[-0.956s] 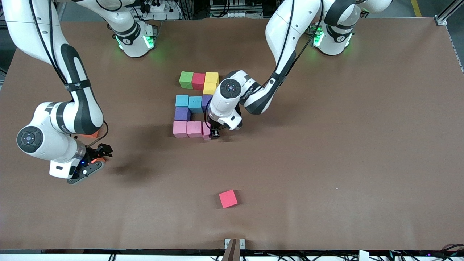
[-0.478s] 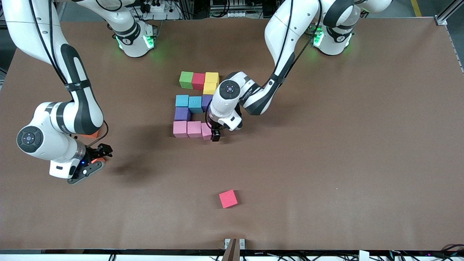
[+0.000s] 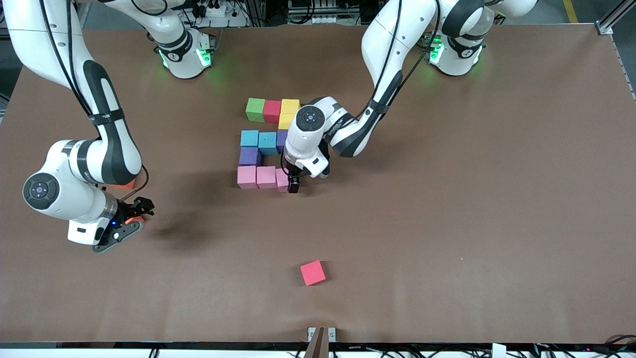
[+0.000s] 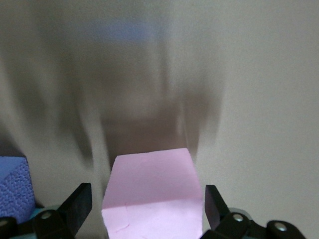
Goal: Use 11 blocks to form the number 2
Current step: 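Lower the pink cube beside the bottom pink cubes and press it in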
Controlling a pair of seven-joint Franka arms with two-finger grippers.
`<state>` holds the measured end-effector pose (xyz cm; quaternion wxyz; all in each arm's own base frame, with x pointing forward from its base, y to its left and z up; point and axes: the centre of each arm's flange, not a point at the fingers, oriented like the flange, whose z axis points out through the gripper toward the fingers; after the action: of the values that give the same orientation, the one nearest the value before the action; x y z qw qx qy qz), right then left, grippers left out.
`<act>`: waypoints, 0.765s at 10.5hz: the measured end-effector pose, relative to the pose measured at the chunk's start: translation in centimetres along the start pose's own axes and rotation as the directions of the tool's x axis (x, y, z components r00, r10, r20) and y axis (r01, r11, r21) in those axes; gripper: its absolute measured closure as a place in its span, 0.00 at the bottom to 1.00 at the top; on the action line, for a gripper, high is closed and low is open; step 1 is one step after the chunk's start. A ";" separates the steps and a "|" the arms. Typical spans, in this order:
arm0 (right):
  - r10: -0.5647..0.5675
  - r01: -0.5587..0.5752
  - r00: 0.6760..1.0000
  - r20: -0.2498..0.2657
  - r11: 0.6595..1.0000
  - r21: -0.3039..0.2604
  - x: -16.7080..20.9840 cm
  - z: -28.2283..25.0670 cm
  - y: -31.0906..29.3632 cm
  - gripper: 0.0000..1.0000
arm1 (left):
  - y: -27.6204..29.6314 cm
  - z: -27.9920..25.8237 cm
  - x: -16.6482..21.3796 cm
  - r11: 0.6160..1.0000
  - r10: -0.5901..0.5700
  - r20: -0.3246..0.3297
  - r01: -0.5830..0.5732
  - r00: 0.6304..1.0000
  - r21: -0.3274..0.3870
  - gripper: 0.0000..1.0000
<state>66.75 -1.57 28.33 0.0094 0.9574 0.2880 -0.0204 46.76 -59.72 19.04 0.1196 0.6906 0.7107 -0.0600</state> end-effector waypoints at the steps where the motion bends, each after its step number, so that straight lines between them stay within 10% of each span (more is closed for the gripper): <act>1: 0.000 0.000 1.000 0.000 1.000 0.000 0.0 0.0 0.0 0.00 | -0.3 0.0 -0.3 1.000 0.023 -0.006 -0.023 1.000 -0.006 0.00; 8: 0.000 0.000 1.000 -0.002 1.000 -0.001 0.0 0.0 0.0 0.00 | -1.3 0.1 -1.0 0.991 0.137 -0.012 -0.137 0.991 -0.008 0.00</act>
<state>66.77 -1.56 28.35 0.0095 0.9574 0.2879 -0.0193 45.45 -60.75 19.09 0.1225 0.7375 0.6626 -0.0446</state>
